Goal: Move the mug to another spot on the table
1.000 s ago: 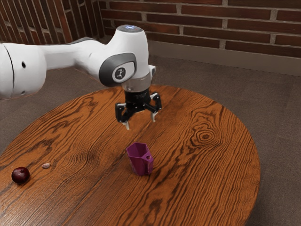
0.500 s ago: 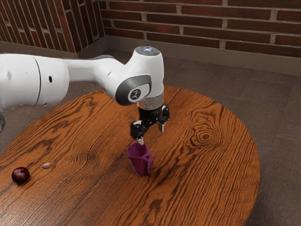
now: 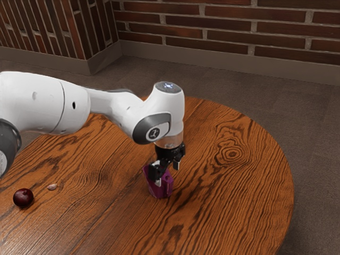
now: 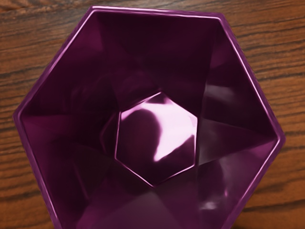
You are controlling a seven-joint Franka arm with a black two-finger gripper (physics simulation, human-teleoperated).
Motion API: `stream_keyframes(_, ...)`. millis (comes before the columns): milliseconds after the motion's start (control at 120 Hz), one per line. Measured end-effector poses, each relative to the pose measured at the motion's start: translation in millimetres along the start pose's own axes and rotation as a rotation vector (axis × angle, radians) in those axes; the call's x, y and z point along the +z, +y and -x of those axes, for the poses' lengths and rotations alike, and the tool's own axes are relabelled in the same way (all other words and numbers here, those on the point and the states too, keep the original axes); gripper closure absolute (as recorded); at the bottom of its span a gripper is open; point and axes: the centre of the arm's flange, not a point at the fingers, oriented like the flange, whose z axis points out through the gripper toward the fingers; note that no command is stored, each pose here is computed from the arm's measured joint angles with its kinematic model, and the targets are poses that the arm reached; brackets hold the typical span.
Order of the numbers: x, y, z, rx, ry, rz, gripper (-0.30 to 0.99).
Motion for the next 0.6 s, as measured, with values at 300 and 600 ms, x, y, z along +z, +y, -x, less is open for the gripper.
stream_keyframes(300, 33.8, 6.5, 3.9, -0.057, 0.002, 0.014, 0.01)
stream_keyframes(600, 48.9, 11.4, -1.8, -0.104, 0.006, 0.026, 0.19)
